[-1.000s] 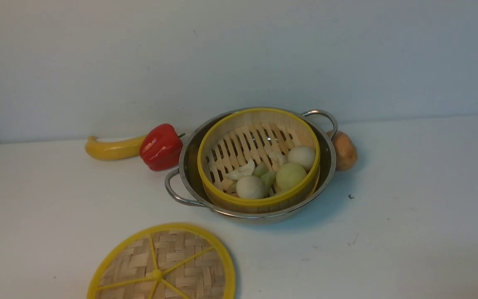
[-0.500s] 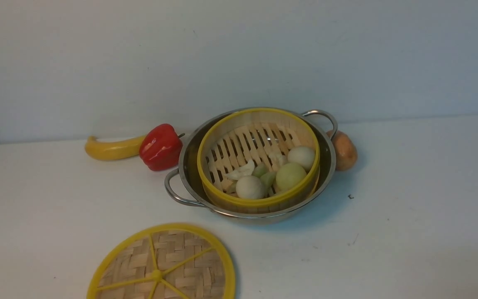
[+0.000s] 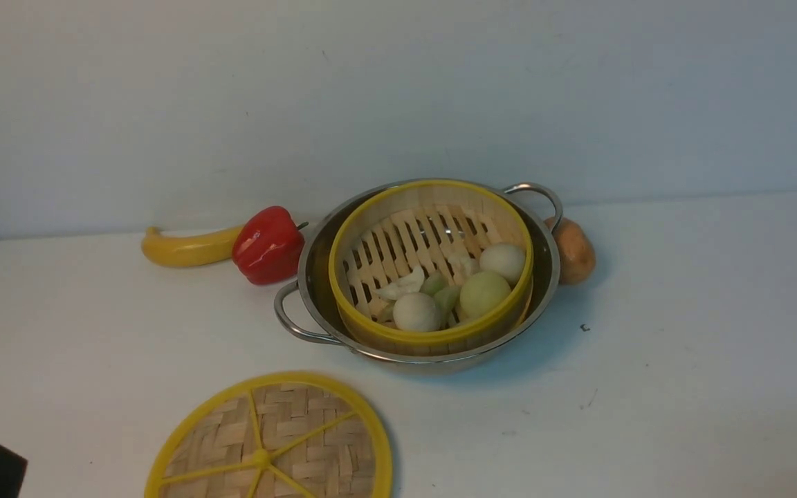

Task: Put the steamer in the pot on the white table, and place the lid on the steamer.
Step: 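Grasp the bamboo steamer lid lying on the table by its centre knob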

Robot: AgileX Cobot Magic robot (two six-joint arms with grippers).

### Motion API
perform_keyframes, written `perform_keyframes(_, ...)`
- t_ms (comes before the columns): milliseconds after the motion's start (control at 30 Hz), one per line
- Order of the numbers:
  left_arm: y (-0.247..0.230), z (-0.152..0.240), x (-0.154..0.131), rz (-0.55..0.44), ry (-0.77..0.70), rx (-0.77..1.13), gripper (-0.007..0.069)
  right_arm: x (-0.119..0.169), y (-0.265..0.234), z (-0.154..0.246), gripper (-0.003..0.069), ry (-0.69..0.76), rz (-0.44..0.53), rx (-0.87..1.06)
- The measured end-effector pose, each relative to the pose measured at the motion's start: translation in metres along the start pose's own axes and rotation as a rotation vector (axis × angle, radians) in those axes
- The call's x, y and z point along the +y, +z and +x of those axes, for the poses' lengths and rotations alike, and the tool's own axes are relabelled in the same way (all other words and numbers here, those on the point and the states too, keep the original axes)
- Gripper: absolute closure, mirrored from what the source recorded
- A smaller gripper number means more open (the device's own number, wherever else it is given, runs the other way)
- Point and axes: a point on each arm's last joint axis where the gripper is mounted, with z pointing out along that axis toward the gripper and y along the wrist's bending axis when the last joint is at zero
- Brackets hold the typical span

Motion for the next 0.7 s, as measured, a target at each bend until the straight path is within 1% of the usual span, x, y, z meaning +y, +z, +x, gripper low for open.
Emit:
perform_keyframes(67,0.0,-0.009,-0.014,0.005,0.082,0.111,0.0384,0.0,0.0,0.0,0.0418,0.0,0.0,0.0)
perform_keyframes(200,0.006,-0.026,-0.041,0.03,0.291,0.377,0.0384,0.0,0.0,0.0,0.0418,0.0,0.0,0.0)
perform_keyframes(267,0.018,-0.034,-0.049,0.042,0.359,0.541,0.0384,0.0,0.0,0.0,0.0418,0.0,0.0,-0.001)
perform_keyframes(300,0.02,-0.035,-0.05,0.043,0.366,0.545,0.0384,0.0,0.0,0.0,0.0418,0.0,0.0,-0.001)
perform_keyframes(333,0.031,-0.041,-0.053,0.055,0.415,0.637,0.0384,0.0,0.0,0.0,0.0418,0.0,0.0,-0.001)
perform_keyframes(367,0.035,-0.04,-0.053,0.053,0.415,0.664,0.0384,0.0,0.0,0.0,0.0418,0.0,0.0,-0.001)
perform_keyframes(433,0.064,-0.044,-0.048,0.062,0.49,0.78,0.0384,0.0,0.0,0.0,0.0418,0.0,0.0,-0.001)
perform_keyframes(500,0.09,-0.043,-0.039,0.073,0.551,0.85,0.0384,0.0,0.0,0.0,0.0418,0.0,0.0,-0.001)
perform_keyframes(533,0.09,-0.044,-0.04,0.077,0.561,0.845,0.0384,0.0,0.0,0.0,0.0418,0.0,0.0,-0.001)
perform_keyframes(633,0.125,-0.038,-0.026,0.091,0.58,0.953,0.0375,0.0,0.0,0.0,0.0417,0.0,0.0,-0.001)
perform_keyframes(700,0.146,-0.034,-0.019,0.114,0.581,1.033,0.034,0.0,0.0,0.0,0.0417,0.0,0.0,-0.001)
